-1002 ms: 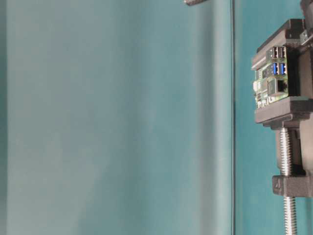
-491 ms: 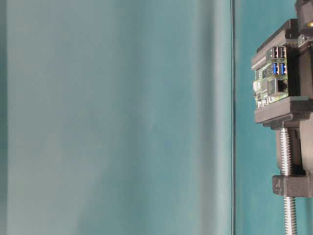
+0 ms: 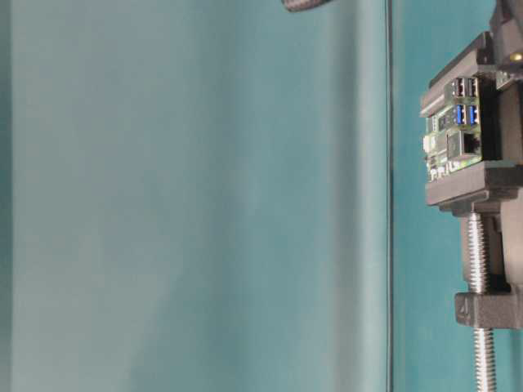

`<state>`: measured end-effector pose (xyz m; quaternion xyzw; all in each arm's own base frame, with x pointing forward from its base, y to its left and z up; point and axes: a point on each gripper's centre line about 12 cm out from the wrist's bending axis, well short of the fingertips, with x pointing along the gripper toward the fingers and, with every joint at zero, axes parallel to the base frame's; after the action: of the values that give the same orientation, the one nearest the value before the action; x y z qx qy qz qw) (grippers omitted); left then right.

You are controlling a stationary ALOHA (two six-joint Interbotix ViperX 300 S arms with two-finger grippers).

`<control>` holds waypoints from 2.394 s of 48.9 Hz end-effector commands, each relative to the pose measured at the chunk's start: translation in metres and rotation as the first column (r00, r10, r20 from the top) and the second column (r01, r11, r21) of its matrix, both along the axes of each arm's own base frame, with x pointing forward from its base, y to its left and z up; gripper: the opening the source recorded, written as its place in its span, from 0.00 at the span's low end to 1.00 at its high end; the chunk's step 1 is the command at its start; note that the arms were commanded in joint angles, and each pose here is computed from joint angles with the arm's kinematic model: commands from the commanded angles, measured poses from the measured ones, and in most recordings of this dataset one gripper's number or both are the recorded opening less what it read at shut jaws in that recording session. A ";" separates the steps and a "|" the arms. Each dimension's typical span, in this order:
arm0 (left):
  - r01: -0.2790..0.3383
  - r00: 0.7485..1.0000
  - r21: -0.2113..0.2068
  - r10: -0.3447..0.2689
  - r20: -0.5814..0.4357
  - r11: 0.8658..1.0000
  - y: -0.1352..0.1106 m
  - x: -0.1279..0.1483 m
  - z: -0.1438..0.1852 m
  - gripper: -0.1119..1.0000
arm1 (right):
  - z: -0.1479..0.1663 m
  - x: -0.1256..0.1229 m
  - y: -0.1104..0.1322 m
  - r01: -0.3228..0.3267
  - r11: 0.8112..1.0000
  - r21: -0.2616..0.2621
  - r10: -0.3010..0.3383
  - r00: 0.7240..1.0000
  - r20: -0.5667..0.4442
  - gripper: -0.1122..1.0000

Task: Insert the USB into the fixed PCB.
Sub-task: 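Align the USB plug with the right-side USB port on the board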

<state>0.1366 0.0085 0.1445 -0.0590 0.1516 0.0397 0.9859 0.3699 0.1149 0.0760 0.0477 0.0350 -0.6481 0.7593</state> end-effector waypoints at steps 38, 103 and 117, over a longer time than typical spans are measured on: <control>0.001 1.000 0.010 -0.001 0.015 1.000 0.000 0.002 0.005 0.93 | 0.029 0.002 -0.012 -0.006 1.000 -0.026 0.007 0.999 0.043 0.29; 0.001 1.000 0.010 -0.001 0.013 1.000 0.000 0.002 0.005 0.93 | 0.032 0.003 -0.012 0.015 1.000 -0.005 -0.015 0.999 0.043 0.29; 0.001 1.000 0.010 -0.001 0.013 1.000 0.000 0.002 0.005 0.93 | 0.032 0.003 -0.013 0.020 1.000 -0.003 -0.019 0.999 0.045 0.29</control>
<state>0.1366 0.0085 0.1445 -0.0590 0.1516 0.0397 0.9859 0.3703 0.1006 0.0869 0.0363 0.0300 -0.6548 0.7543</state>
